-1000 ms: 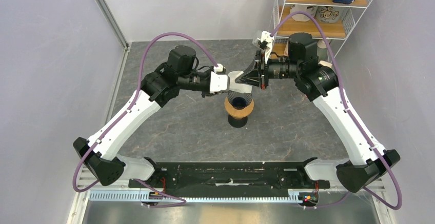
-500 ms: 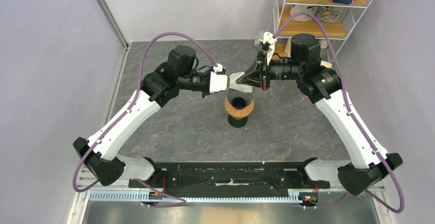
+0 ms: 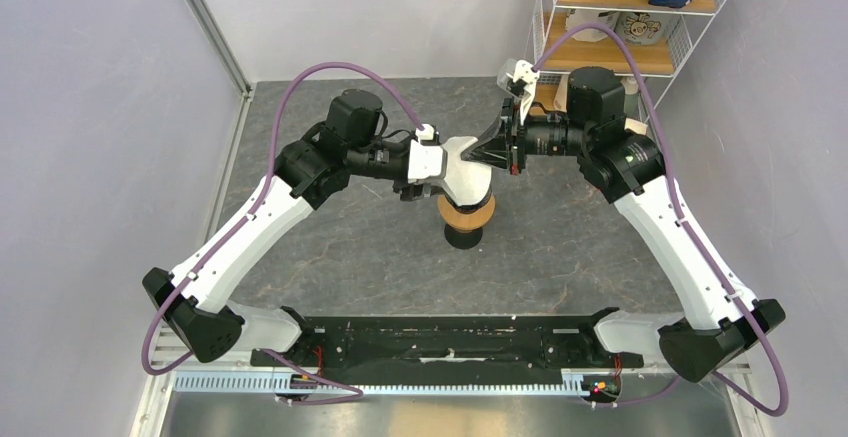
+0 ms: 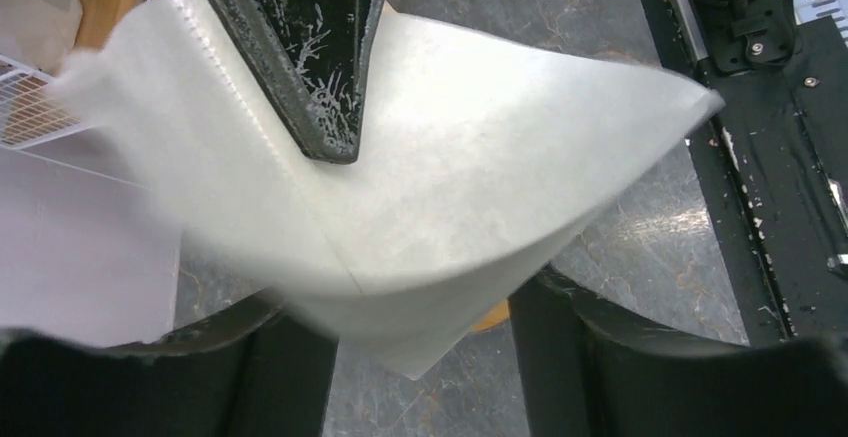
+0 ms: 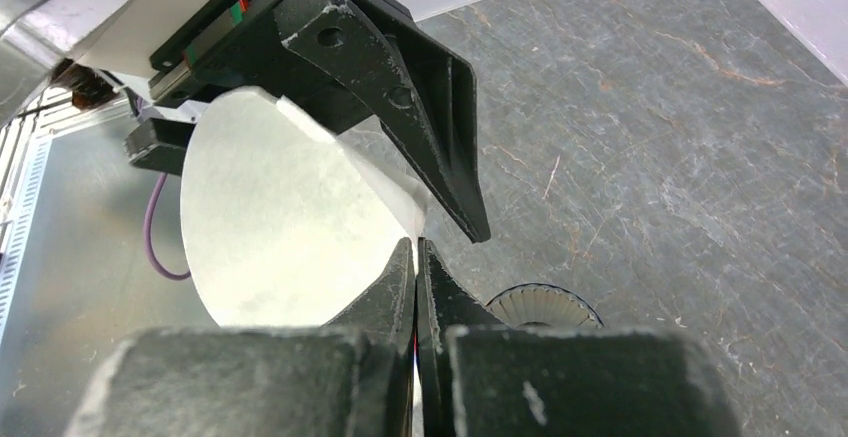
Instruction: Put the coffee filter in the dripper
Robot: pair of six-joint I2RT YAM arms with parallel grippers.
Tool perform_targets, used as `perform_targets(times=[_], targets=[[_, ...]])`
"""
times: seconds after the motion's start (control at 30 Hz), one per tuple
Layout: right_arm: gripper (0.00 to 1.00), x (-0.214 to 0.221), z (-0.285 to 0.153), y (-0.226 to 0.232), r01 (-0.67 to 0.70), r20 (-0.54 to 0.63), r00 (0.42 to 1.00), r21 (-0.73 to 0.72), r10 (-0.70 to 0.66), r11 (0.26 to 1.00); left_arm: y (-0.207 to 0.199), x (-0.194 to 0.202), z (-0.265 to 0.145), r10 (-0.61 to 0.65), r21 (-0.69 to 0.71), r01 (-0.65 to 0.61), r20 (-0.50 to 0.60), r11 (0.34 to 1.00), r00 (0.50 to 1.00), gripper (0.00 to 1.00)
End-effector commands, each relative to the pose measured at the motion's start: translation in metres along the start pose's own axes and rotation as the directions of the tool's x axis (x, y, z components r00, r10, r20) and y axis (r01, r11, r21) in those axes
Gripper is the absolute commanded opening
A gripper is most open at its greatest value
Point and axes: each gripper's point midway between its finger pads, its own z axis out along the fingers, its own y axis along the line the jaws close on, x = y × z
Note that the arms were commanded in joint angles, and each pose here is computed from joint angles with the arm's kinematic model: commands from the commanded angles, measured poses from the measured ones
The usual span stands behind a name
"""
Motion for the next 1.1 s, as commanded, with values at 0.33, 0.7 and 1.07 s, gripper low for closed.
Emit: perform_targets(times=[0.33, 0.7, 1.07], targets=[[0.0, -0.009, -0.006, -0.031, -0.206, 0.106, 0.977, 0.218, 0.186, 0.954, 0.041, -0.013, -0.032, -0.173, -0.248, 0.201, 0.131, 0.948, 0.976, 0.82], [0.0, 0.029, -0.031, -0.07, -0.342, 0.018, 0.921, 0.514, 0.389, 0.786, 0.037, 0.015, -0.056, -0.293, -0.326, 0.317, 0.124, 0.89, 0.948, 0.82], [0.0, 0.078, -0.036, -0.06, -0.363, -0.169, 0.835, 0.546, 0.524, 0.755, 0.026, 0.034, -0.06, -0.365, -0.367, 0.374, 0.097, 0.851, 0.926, 0.82]])
